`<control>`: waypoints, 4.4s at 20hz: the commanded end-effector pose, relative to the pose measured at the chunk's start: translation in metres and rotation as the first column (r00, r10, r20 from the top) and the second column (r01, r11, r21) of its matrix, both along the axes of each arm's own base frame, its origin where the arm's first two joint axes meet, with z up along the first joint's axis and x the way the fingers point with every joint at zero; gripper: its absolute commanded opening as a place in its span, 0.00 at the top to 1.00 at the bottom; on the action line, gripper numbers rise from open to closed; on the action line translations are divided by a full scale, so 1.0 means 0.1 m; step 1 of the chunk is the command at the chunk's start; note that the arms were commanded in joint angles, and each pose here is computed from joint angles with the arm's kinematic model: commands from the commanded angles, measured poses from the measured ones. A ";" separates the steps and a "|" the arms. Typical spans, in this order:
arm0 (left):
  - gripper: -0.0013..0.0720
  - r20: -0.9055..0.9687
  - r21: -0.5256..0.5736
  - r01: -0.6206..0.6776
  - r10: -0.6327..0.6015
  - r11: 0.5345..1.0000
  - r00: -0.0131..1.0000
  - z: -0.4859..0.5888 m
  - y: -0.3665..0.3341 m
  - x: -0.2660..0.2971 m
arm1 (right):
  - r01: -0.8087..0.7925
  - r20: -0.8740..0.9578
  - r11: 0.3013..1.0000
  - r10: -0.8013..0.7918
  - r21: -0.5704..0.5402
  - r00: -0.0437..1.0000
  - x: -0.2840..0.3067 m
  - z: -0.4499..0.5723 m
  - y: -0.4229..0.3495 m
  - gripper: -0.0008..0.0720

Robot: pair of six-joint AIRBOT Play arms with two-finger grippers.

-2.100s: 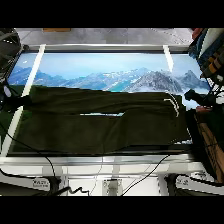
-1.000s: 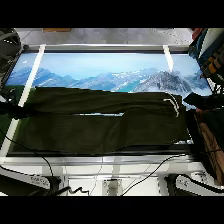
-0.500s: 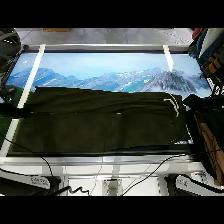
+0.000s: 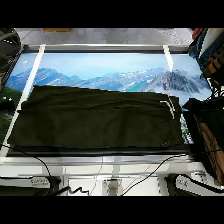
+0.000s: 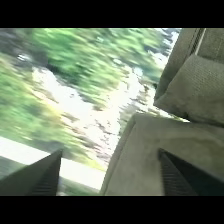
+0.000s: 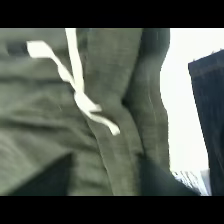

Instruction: Fold the clothes and pants, and hang the long-sleeved shirts on hangers.

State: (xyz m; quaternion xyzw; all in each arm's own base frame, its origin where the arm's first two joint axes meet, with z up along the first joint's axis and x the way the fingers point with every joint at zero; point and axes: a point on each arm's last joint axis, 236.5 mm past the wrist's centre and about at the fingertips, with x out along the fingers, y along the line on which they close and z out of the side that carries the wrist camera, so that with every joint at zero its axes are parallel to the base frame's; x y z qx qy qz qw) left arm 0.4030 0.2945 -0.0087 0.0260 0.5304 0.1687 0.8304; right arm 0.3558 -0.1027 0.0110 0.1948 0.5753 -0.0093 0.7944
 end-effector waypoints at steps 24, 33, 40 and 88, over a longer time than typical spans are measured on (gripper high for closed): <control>0.02 0.008 -0.549 -0.142 0.175 0.824 0.985 -0.25 -0.73 -0.92 | 0.636 -0.137 0.752 -0.621 0.174 0.772 -1.48 -1.06 0.44 0.35; 0.02 -0.148 -0.552 -0.357 0.333 0.754 0.931 -0.36 -0.51 -1.45 | 0.550 -0.038 0.801 -0.558 0.237 0.829 -1.13 -1.19 0.40 0.50; 0.02 -0.192 -0.558 -0.408 0.366 0.723 0.911 -0.54 -0.44 -1.81 | 0.548 -0.011 0.804 -0.561 0.233 0.828 -1.11 -1.14 0.37 0.95; 0.97 0.487 -0.148 -0.008 0.079 0.989 0.870 0.55 -0.82 1.25 | 0.558 0.479 0.746 -0.664 0.364 0.575 1.17 0.32 0.03 0.95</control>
